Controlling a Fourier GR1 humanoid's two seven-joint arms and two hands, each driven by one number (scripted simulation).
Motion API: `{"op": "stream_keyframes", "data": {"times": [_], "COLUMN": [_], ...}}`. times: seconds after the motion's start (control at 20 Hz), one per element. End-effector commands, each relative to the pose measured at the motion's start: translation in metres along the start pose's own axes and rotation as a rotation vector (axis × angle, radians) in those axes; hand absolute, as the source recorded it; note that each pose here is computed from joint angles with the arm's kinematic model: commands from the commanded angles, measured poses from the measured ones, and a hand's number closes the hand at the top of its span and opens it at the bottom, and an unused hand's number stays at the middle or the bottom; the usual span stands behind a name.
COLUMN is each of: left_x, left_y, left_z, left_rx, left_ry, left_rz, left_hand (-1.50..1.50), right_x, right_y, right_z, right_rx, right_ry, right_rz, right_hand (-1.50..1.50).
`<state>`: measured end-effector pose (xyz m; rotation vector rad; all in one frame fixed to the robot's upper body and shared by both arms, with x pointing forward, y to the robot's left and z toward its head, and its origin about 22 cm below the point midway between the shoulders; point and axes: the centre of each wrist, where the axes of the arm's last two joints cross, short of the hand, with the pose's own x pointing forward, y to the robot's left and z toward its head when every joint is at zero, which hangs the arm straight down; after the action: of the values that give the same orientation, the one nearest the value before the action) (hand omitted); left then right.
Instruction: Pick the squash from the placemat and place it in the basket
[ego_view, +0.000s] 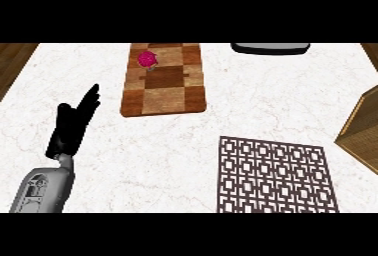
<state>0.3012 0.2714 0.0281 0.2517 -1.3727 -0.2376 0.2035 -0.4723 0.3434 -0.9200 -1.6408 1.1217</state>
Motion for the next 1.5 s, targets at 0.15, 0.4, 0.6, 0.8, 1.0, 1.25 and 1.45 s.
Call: {"op": "stream_keyframes", "data": {"times": [0.15,0.4,0.6,0.8,1.0,1.25,1.45], "left_x": [0.015,0.012,0.003,0.024,0.007,0.003,0.011], "left_y": [-0.016,-0.003,-0.009,-0.009,-0.008,-0.012,-0.009], "left_z": [0.003,-0.010,0.008,-0.008,-0.005,-0.001,-0.012], "left_rx": [-0.002,-0.020,-0.036,-0.028,-0.011,0.000,0.021], "left_ry": [-0.031,-0.015,-0.009,-0.009,0.000,-0.003,-0.003], "left_rz": [-0.006,-0.001,0.014,0.012,0.012,0.006,-0.007], "left_hand": [0.00,0.00,0.00,0.00,0.00,0.00,0.00], "right_x": [-0.044,-0.060,-0.073,-0.091,-0.107,-0.111,-0.127], "right_y": [0.010,0.046,0.090,0.089,0.131,0.126,0.116], "right_z": [0.000,-0.011,-0.019,-0.023,-0.039,-0.058,-0.047], "right_rx": [0.028,0.089,0.135,0.200,0.186,0.015,-0.138], "right_ry": [-0.040,-0.043,-0.029,0.086,0.046,-0.002,0.043], "right_rz": [-0.034,-0.002,-0.106,-0.221,-0.319,-0.423,-0.537], "right_hand": [1.50,1.50,1.50,-1.50,-1.50,-1.50,-1.50]}}
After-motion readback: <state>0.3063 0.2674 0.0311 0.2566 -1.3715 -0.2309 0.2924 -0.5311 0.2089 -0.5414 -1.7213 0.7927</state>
